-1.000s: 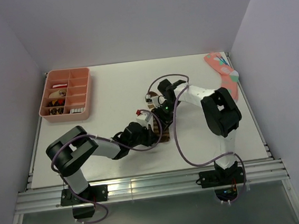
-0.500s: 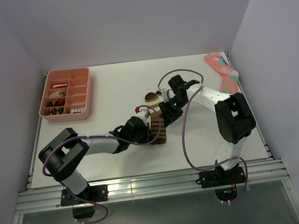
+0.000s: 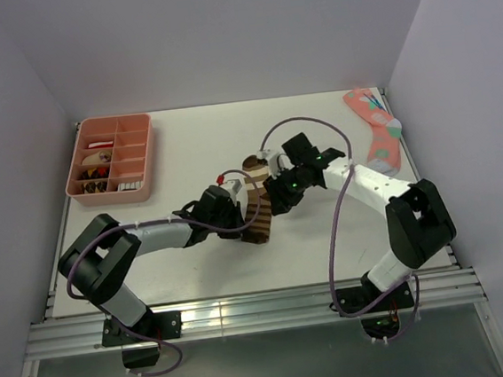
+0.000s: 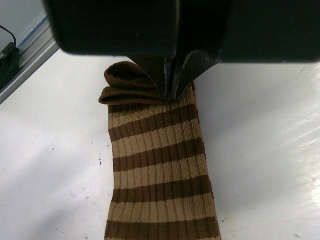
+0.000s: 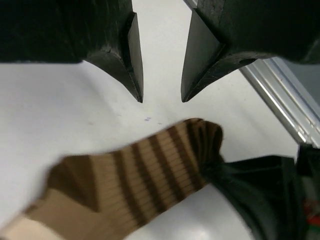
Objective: Roll the socks
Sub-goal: Roll the sock at the center of the board.
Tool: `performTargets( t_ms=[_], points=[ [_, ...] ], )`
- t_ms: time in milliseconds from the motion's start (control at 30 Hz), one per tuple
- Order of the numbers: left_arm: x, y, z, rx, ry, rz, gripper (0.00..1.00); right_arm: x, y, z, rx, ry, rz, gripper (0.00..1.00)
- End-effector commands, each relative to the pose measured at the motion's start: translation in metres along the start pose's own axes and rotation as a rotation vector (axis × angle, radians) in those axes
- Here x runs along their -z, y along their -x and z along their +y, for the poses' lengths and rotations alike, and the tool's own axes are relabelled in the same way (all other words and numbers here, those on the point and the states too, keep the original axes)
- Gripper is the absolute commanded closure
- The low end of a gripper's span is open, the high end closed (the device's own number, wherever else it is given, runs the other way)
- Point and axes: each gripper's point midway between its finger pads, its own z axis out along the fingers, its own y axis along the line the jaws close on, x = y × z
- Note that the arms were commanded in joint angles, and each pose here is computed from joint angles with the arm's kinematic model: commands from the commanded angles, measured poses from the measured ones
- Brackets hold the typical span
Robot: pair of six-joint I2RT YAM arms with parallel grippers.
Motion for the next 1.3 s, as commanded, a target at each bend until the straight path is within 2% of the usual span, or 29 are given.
performTargets(
  t_ms=[0,333,567,900,1267],
  points=[
    [0.008,-0.003,0.010,-0.001,0.004,0.064,1.00,-0.010,0.010,0.026,0.164,0.001,-0.028,0.54],
    [0.009,-0.003,0.017,0.017,-0.013,0.102,1.00,-0.050,0.010,0.055,0.270,-0.019,-0.002,0.50],
    [0.004,-0.005,0.015,0.033,-0.038,0.105,1.00,-0.070,0.002,0.069,0.286,0.005,0.038,0.46],
    [0.000,-0.009,0.016,0.045,-0.047,0.108,1.00,-0.086,-0.009,0.084,0.300,0.032,0.097,0.41],
    [-0.002,-0.010,0.015,0.057,-0.059,0.109,1.00,-0.098,-0.024,0.079,0.293,-0.012,0.154,0.41]
  ],
)
